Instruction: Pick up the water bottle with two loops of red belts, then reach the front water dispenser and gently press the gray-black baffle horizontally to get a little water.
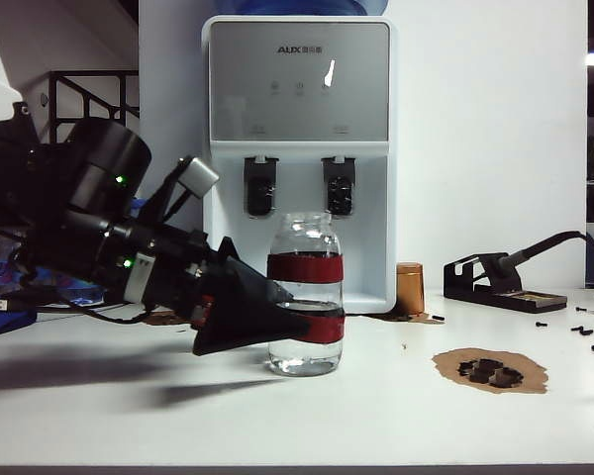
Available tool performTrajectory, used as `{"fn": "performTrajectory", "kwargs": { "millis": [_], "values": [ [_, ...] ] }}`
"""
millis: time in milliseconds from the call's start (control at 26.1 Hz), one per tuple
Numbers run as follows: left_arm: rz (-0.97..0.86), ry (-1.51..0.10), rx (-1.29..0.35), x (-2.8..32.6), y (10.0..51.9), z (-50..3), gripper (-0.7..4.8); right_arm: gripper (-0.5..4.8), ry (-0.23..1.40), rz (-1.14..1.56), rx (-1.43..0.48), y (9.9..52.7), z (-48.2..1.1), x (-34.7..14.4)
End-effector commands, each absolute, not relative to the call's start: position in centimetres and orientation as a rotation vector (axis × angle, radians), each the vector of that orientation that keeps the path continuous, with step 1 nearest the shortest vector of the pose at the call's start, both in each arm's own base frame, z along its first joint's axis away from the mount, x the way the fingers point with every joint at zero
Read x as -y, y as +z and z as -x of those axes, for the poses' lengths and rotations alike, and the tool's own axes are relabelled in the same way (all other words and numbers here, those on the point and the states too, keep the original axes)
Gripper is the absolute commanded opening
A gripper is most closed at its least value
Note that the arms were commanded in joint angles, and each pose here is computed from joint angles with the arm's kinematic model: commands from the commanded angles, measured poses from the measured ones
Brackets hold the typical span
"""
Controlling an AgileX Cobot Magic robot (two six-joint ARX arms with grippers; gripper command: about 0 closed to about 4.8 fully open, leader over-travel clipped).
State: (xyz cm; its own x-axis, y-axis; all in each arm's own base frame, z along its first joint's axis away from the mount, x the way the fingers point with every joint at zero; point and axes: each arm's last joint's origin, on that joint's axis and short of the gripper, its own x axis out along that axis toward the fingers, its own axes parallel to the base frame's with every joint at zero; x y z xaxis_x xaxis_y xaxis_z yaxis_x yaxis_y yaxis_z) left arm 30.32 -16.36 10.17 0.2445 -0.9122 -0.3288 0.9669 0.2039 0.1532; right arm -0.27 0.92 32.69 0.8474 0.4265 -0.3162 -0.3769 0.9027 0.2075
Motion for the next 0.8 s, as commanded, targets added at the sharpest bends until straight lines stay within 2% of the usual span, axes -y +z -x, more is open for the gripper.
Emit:
{"fn": "performTrajectory", "kwargs": {
  "millis": [38, 230, 344, 383, 421, 459, 536, 803],
  "values": [
    [-0.38, -1.293, -0.153, 17.0, 10.6, -30.4, 4.79, -0.02, 0.428, -0.135, -0.349, 32.9, 0.2, -0.9],
    [-0.398, -1.298, -0.143, 18.3, 10.3, -30.2, 4.79, -0.02, 0.428, -0.135, -0.349, 32.9, 0.2, -0.9],
    [-0.431, -1.225, -0.135, 18.8, 10.2, -30.4, 4.73, -0.02, 0.428, -0.135, -0.349, 32.9, 0.2, -0.9],
    [-0.424, -1.211, -0.14, 19.0, 10.2, -30.3, 3.25, -0.02, 0.428, -0.135, -0.349, 32.9, 0.2, -0.9],
    [-0.415, -1.198, -0.141, 18.9, 10.3, -30.4, 2.17, -0.02, 0.428, -0.135, -0.348, 32.9, 0.2, -0.9],
    [-0.402, -1.18, -0.141, 18.9, 10.4, -30.5, 1.27, -0.02, 0.428, -0.135, -0.348, 32.9, 0.2, -0.9],
    [-0.35, -1.117, -0.149, 19.1, 10.8, -30.7, -0.09, -0.02, 0.428, -0.135, -0.348, 32.9, 0.2, -0.9],
    [-0.121, -0.703, -0.104, 18.7, 12.6, -31.8, -0.05, -0.02, 0.428, -0.133, -0.342, 33.0, 0.2, -0.9]
  ]
}}
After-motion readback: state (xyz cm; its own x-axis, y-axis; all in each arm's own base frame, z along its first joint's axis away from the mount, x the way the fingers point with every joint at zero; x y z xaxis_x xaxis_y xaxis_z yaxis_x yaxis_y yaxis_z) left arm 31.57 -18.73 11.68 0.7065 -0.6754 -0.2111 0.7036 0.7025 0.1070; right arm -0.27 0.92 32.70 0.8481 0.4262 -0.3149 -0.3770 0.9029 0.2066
